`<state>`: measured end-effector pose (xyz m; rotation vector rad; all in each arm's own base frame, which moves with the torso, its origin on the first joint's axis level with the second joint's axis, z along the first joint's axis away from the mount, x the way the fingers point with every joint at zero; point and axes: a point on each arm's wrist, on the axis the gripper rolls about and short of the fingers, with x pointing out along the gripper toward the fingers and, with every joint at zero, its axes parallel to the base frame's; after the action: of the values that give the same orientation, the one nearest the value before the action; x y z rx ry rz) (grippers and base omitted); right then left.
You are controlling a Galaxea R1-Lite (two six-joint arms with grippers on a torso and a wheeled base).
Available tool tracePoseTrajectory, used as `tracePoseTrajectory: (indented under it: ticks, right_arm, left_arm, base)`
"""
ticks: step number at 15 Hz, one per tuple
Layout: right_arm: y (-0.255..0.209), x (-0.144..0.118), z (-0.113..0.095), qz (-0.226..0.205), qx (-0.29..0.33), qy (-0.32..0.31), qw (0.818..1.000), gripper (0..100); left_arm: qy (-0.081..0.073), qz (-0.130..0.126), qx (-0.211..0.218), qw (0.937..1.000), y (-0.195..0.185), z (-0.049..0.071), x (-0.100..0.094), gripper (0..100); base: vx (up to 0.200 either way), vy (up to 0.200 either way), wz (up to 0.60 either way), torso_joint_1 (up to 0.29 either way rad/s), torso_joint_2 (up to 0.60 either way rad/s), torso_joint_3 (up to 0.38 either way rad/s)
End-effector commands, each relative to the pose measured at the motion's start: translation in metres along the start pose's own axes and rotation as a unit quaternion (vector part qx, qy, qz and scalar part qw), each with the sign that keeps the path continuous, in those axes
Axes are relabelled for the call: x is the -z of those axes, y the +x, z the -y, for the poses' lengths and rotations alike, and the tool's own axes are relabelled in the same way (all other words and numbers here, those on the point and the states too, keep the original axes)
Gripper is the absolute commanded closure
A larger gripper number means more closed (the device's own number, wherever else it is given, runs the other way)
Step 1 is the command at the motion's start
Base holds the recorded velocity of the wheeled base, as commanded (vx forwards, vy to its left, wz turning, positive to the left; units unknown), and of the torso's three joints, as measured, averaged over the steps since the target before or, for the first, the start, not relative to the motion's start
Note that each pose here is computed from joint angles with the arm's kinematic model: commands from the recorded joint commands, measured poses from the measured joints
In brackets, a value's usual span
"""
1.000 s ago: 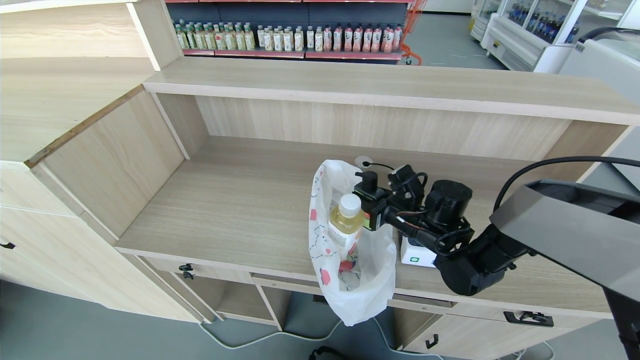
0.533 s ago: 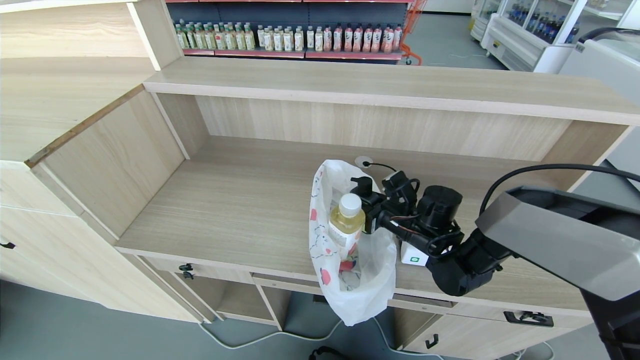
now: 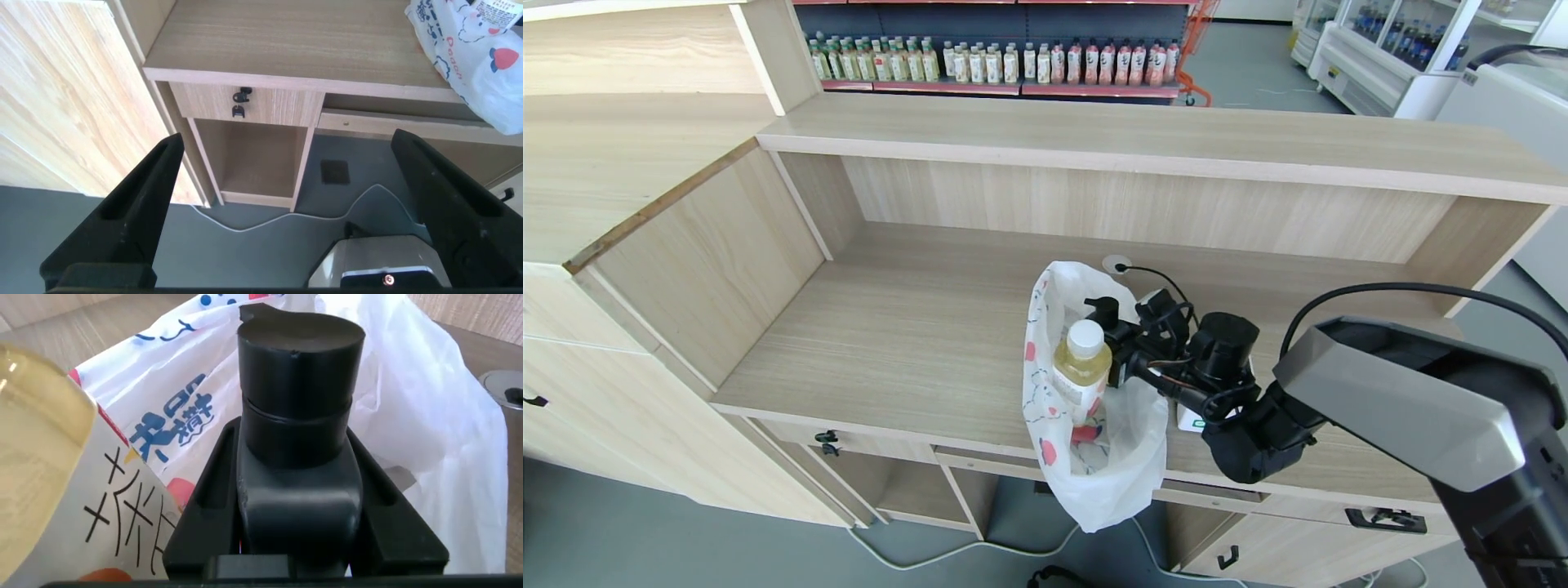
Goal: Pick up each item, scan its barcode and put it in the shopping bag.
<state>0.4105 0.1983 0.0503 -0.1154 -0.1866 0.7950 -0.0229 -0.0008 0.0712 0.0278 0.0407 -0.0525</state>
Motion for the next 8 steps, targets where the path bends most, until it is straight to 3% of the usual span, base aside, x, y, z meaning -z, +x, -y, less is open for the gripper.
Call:
tracePoseTrajectory:
  ticks: [1,8]
  right_arm:
    - [-0.0001,0.0093,-0.0008,-0.008,-0.001,0.002,1.0,100]
    - [-0.0001,0.0128,-0.0013,-0.012,-0.002,0.002,1.0,100]
  left_arm:
    - [0.0,-0.001,0.0,1.0,0.0001,0.0,0.0,0]
    - [0.0,-0.001,0.0,1.0,0.0001,0.0,0.0,0]
  base:
    - [0.0,0.0,0.0,0.0,0.0,0.0]
    - [0.0,0.0,0.0,0.0,0.0,0.0]
